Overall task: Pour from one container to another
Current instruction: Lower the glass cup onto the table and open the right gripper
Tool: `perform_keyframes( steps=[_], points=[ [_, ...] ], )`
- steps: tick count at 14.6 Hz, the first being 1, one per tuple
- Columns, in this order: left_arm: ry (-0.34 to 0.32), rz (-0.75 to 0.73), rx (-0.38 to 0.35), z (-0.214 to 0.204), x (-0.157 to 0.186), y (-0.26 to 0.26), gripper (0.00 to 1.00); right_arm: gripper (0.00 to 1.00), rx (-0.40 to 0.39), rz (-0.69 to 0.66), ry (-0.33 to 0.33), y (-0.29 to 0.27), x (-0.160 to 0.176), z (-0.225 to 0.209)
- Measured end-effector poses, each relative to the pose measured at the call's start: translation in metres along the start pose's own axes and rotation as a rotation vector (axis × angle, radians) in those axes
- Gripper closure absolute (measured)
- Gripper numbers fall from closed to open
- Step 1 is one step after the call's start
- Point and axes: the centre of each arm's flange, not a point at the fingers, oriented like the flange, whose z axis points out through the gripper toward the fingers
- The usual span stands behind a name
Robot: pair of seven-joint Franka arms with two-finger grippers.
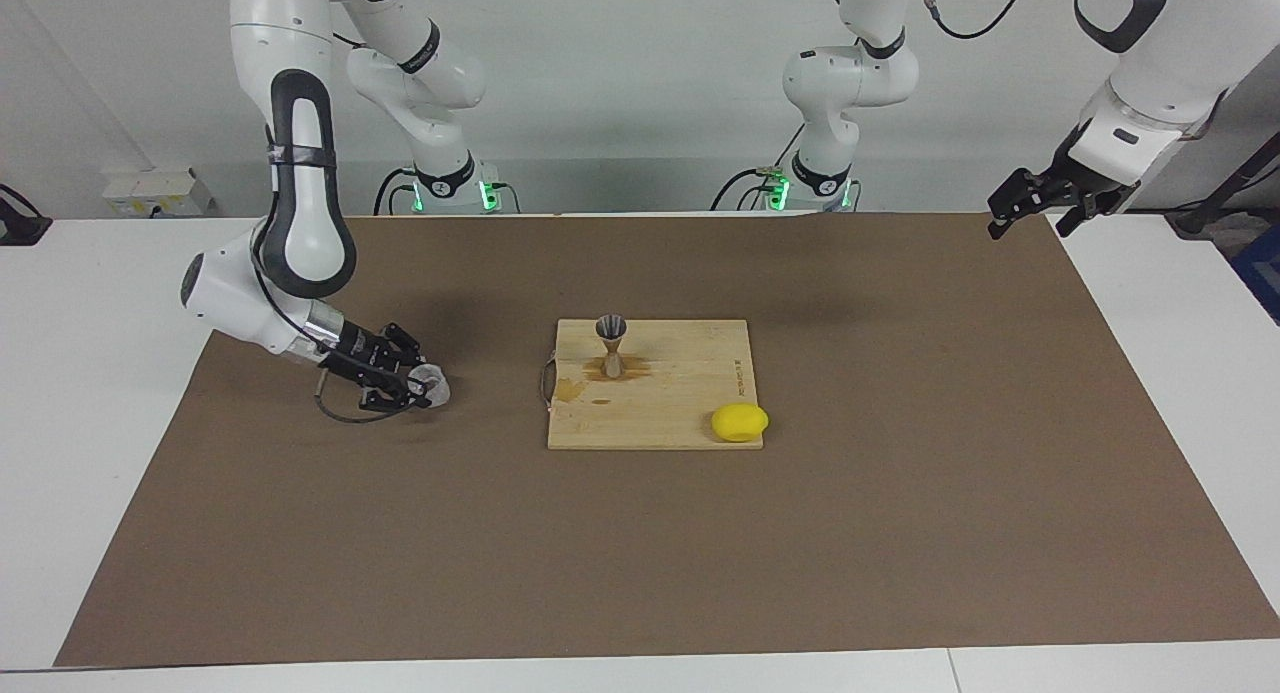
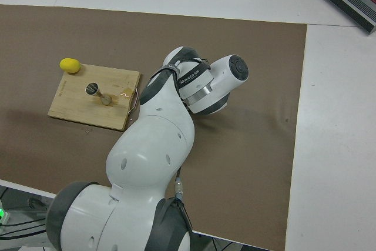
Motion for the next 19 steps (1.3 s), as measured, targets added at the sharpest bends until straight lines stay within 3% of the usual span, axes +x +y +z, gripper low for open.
perform_keyframes(
  steps=[2, 3, 7, 9, 14, 16, 19],
  points=[
    [0.001, 0.013, 0.003, 0.0, 0.001, 0.013, 0.0, 0.07, 0.021, -0.016, 0.004, -0.001, -0.009, -0.012],
    [0.003, 0.019, 0.004, 0.0, 0.001, 0.017, 0.0, 0.02, 0.037, -0.026, 0.006, -0.001, -0.015, -0.021],
    [0.007, 0.041, 0.006, 0.0, 0.001, 0.031, 0.0, 0.01, 0.096, -0.1, 0.023, 0.004, -0.049, -0.07],
    [0.008, 0.036, 0.007, 0.0, 0.002, 0.032, 0.0, 0.01, 0.087, -0.203, 0.115, 0.01, -0.073, -0.094],
    [0.008, 0.035, 0.007, 0.0, 0.002, 0.032, 0.0, 0.01, -0.083, -0.702, 0.443, 0.018, -0.161, -0.094],
    [0.008, 0.035, 0.007, 0.0, 0.002, 0.033, 0.0, 0.01, -0.164, -0.903, 0.504, 0.018, -0.191, -0.09],
    [0.008, 0.035, 0.007, 0.0, 0.002, 0.033, 0.0, 0.0, -0.285, -1.18, 0.541, 0.017, -0.223, -0.111]
  ],
)
